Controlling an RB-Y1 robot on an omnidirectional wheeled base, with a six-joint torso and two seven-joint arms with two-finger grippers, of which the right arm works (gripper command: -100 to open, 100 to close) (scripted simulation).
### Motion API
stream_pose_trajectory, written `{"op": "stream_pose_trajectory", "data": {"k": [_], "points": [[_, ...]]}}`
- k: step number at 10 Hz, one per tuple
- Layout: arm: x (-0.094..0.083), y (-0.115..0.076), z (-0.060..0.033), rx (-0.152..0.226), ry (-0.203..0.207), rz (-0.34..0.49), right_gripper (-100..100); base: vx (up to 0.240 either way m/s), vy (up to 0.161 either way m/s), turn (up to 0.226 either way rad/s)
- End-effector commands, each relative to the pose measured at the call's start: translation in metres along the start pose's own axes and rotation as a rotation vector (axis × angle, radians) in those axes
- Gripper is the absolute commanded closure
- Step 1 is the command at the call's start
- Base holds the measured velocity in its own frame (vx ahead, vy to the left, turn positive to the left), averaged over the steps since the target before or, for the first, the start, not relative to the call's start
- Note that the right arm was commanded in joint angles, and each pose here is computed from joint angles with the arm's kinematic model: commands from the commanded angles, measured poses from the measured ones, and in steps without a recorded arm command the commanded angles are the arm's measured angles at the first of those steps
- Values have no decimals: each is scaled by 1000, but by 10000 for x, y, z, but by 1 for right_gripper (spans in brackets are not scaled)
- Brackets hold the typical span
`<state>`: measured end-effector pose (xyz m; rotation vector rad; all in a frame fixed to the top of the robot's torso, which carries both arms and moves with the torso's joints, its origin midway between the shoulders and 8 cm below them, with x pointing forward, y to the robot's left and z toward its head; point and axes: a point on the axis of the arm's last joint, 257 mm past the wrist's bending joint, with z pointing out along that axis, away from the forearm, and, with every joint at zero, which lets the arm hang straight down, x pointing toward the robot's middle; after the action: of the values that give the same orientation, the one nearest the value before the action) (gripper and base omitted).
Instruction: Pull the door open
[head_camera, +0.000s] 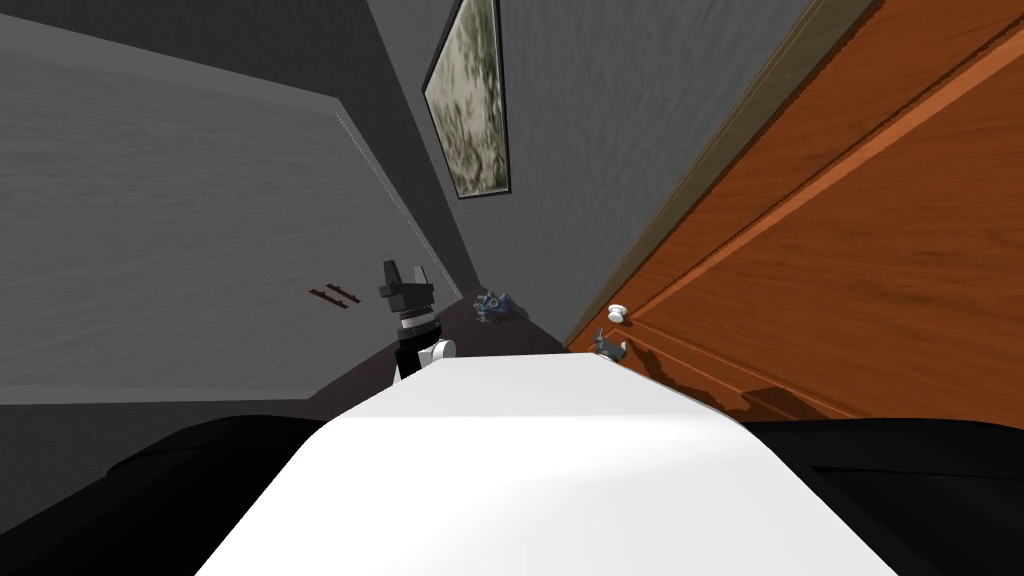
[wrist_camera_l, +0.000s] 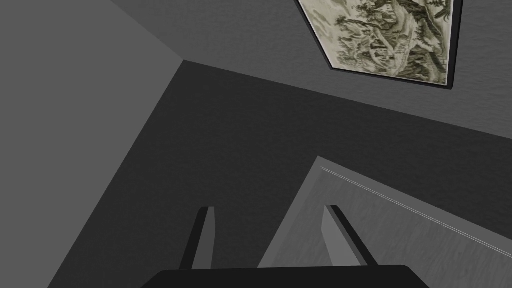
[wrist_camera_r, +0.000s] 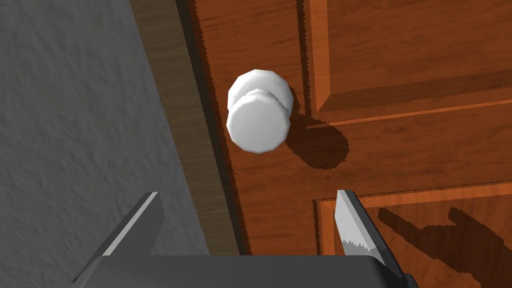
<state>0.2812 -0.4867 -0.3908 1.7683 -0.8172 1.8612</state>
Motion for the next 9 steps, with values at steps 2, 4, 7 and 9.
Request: {"op": "stream_pose_trajectory", "data": {"k": [2,4,7,9], "points": [[1,116,34,10,-1,5,-100,155,10,-44],[0,209,65,18,-1,5,-100,108,-22,-24],[6,368,118,31,-3,5,-100,89,-6,-43],[15,480,156,38,-5,5,-100,93,-8,-39]]}}
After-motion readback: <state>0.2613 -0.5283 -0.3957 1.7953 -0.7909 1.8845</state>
